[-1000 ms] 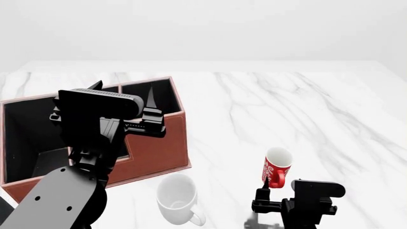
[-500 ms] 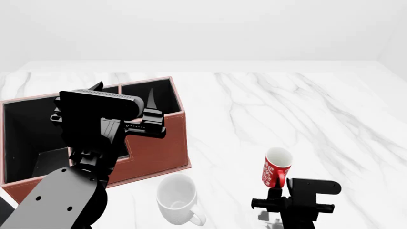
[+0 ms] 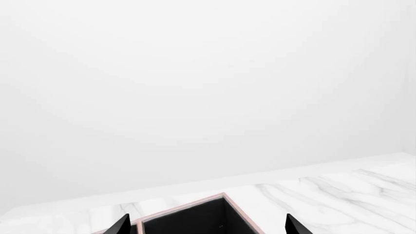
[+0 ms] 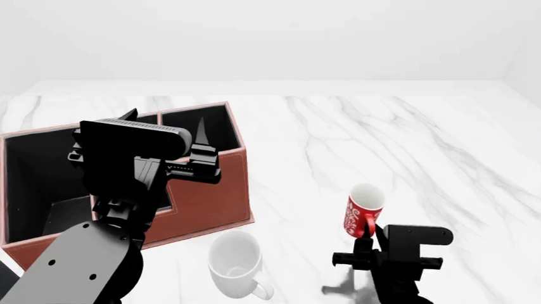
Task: Pick up the red mug and place it to the right of the caddy.
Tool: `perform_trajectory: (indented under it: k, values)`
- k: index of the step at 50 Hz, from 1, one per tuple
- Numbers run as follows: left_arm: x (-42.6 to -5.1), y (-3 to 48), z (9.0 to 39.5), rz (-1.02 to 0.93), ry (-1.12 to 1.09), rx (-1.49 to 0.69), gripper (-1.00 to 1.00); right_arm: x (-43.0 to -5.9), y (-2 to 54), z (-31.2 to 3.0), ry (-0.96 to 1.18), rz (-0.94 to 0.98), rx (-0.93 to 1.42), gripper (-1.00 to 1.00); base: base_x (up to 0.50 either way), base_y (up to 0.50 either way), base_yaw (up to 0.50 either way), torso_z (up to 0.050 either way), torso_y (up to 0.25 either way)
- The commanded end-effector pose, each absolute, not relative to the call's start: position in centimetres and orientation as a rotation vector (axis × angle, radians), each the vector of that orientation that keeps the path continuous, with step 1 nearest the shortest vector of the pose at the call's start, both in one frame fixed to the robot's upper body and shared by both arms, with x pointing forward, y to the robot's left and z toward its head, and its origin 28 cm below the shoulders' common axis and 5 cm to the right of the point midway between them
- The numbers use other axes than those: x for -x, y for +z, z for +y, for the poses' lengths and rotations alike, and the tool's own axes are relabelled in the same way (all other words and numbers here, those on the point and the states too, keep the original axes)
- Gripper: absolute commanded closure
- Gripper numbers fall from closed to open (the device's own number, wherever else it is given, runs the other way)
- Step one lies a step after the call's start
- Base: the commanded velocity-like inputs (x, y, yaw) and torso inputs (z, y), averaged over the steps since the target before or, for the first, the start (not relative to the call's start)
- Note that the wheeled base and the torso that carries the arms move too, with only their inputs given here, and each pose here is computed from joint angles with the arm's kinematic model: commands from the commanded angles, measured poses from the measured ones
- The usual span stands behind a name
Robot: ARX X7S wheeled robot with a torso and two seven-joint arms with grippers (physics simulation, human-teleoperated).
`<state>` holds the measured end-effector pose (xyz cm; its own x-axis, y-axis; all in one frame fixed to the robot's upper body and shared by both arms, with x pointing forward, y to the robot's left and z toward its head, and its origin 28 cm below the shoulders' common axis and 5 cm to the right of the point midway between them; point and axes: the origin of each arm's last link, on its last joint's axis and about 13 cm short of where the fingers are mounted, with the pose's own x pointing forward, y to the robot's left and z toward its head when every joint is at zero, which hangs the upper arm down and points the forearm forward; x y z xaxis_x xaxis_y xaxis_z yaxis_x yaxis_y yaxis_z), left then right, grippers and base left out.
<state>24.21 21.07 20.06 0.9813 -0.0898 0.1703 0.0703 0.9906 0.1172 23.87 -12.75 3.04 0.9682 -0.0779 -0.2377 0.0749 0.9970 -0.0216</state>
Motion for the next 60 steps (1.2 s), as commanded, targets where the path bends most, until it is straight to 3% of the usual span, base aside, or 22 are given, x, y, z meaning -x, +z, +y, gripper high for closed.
perform_trajectory:
  k: [1,21,30,60]
  values:
    - [-24.3,20.1,21.1,-0.176,-0.080,-0.110,-1.00,-26.2,7.1,-12.2,0.007,0.136,0.034,1.00,0.00,0.00,0.00,0.000,0.000]
    - [-24.6,20.0,21.2,-0.170,-0.077,-0.108,-1.00,-35.0,8.7,-7.5,0.248,0.155,0.215,1.00,0.00,0.00,0.00,0.000,0.001]
    - [-24.6,20.1,21.2,-0.171,-0.076,-0.105,-1.00,-37.4,7.4,-6.1,0.237,0.161,0.245,1.00,0.00,0.00,0.00,0.000,0.000]
    - [-24.5,20.0,21.1,-0.169,-0.077,-0.106,-1.00,-37.6,5.4,-4.9,0.289,0.278,0.251,1.00,0.00,0.00,0.00,0.000,0.001]
